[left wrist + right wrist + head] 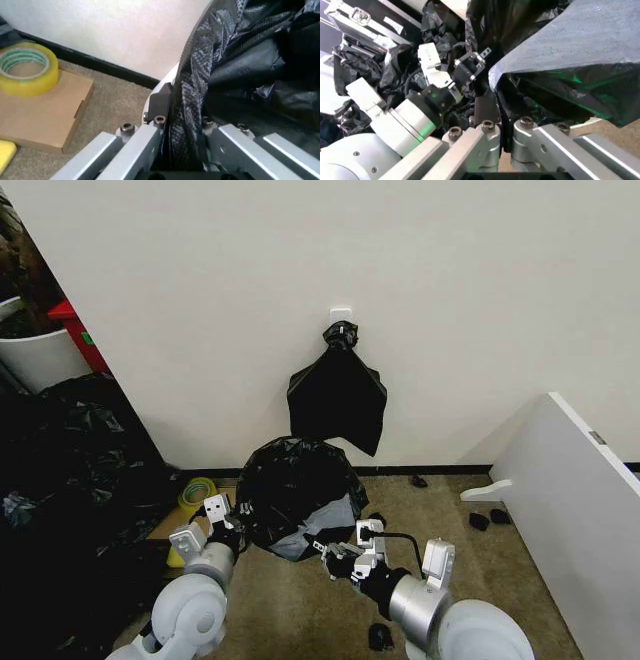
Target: Place the garbage bag over the trash bin.
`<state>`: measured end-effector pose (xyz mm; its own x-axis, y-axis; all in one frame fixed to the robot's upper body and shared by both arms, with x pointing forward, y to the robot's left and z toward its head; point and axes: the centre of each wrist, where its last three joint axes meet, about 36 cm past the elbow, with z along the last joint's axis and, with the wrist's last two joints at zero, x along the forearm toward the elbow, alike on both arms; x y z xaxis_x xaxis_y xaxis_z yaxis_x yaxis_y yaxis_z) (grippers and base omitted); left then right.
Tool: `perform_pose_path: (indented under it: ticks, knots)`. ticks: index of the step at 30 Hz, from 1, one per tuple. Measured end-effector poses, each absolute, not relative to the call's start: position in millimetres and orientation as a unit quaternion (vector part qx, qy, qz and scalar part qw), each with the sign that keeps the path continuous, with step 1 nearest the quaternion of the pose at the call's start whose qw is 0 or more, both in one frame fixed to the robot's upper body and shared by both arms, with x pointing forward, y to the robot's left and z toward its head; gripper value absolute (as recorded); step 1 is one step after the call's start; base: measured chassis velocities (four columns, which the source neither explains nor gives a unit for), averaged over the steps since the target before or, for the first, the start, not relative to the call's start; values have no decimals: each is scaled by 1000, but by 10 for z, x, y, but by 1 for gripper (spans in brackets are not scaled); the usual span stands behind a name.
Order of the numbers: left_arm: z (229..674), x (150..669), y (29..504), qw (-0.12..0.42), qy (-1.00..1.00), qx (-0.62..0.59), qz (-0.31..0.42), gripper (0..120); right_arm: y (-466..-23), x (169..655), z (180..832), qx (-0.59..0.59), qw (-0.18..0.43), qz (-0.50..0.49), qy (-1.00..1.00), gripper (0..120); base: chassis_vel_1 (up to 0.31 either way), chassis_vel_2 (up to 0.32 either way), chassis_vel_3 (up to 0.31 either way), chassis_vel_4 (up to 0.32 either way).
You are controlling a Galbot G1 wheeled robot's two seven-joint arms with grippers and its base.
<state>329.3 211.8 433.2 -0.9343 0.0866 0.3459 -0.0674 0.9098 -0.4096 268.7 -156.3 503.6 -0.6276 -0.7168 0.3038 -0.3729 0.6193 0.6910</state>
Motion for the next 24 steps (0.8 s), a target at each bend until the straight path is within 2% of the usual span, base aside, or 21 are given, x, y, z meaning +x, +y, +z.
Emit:
perform_pose_path:
  ticks: [6,10,24]
  knots:
    - [4376,3343,2123,191,-951,7,245,0,-1571,2627,4976,328,289,-290,-851,0,0,0,0,0]
    - [4516,3447,2135,220,-924,26,311,0,-1583,2589,4835,315,291,-280,-859,0,0,0,0,0]
    - [4640,3456,2183,252,-909,27,331,0,-1681,2726,4327,260,316,-249,-878,0,0,0,0,0]
